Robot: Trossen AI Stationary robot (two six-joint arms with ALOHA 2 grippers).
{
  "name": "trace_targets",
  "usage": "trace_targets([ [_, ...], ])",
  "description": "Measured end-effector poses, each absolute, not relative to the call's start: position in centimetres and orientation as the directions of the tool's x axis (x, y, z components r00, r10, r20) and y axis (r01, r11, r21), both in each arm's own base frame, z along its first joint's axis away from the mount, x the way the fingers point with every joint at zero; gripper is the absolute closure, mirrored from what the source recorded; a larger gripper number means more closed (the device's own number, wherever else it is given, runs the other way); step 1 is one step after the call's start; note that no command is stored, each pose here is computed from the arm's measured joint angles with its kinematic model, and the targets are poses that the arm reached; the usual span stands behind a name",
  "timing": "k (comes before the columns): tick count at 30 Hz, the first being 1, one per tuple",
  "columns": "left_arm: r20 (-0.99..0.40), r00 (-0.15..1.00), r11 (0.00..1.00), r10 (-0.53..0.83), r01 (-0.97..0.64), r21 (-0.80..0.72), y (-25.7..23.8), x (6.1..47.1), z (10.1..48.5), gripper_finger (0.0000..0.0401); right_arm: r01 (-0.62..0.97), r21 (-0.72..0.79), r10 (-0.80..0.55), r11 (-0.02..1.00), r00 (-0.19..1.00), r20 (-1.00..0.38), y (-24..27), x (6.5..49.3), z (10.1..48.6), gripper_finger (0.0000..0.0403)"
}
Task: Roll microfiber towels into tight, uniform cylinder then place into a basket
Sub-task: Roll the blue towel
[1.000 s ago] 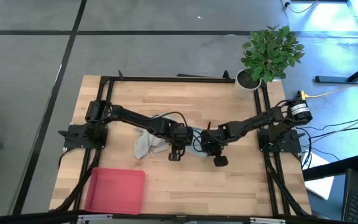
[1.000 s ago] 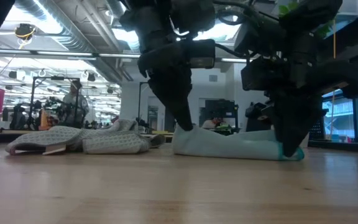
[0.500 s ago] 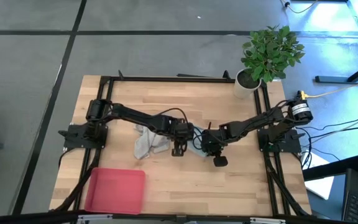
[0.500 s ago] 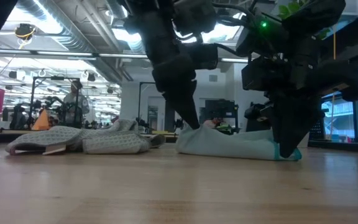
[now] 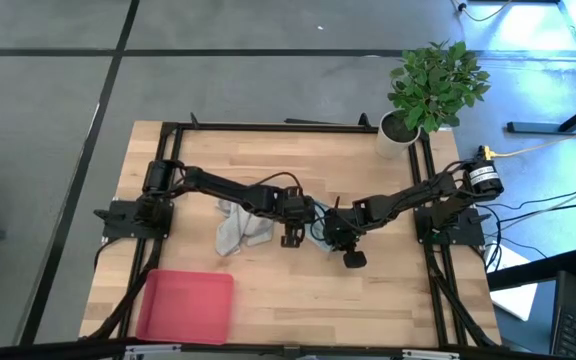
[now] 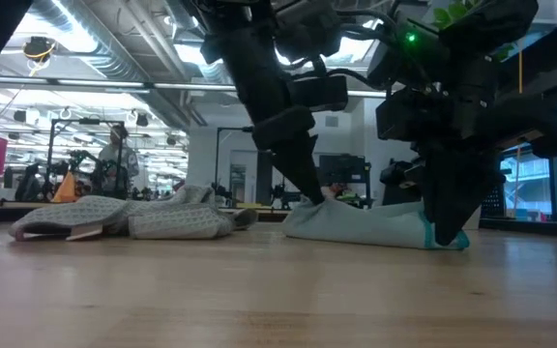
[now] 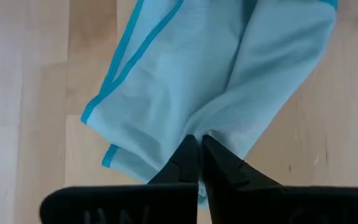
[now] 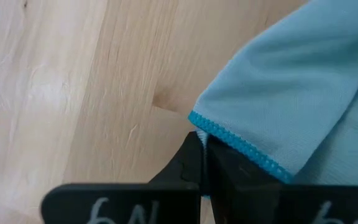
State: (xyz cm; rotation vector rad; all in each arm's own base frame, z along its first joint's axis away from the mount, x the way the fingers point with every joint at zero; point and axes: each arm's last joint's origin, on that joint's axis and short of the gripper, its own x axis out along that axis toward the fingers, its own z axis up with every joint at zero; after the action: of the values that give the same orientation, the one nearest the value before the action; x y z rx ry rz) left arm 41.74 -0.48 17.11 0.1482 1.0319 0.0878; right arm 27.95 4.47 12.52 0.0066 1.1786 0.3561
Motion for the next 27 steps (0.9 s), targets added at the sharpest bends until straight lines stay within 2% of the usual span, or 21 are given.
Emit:
trace_targets([
  [8, -0.871, 0.483, 0.993, 0.089, 0.028, 0.117, -0.5, 41.6, 16.7, 0.0401, -0.27, 0.189, 0.275, 0.944, 0.332, -0.902, 4.5, 27.9, 12.5, 0.0395],
  [14, -0.927, 0.368, 0.992, -0.077, 0.121, -0.034, -1.9, 40.4, 16.4, 0.0401, -0.271, 0.187, 0.275, 0.944, 0.332, -0.902, 4.5, 27.9, 12.5, 0.0395],
  [19, -0.901, 0.32, 0.947, -0.292, 0.229, -0.225, -2.8, 40.0, 16.4, 0.0401, -0.273, 0.187, 0.275, 0.944, 0.333, -0.902, 4.5, 28.0, 12.5, 0.0395],
  [22, -0.879, 0.319, 0.921, -0.355, 0.279, -0.271, -2.6, 40.1, 16.5, 0.0401, -0.273, 0.188, 0.276, 0.944, 0.334, -0.901, 4.5, 28.0, 12.5, 0.0395],
  [27, -0.862, 0.365, 0.932, -0.351, 0.221, -0.286, -1.0, 40.5, 16.7, 0.0401, -0.27, 0.193, 0.28, 0.943, 0.332, -0.901, 4.5, 28.0, 12.5, 0.0395],
])
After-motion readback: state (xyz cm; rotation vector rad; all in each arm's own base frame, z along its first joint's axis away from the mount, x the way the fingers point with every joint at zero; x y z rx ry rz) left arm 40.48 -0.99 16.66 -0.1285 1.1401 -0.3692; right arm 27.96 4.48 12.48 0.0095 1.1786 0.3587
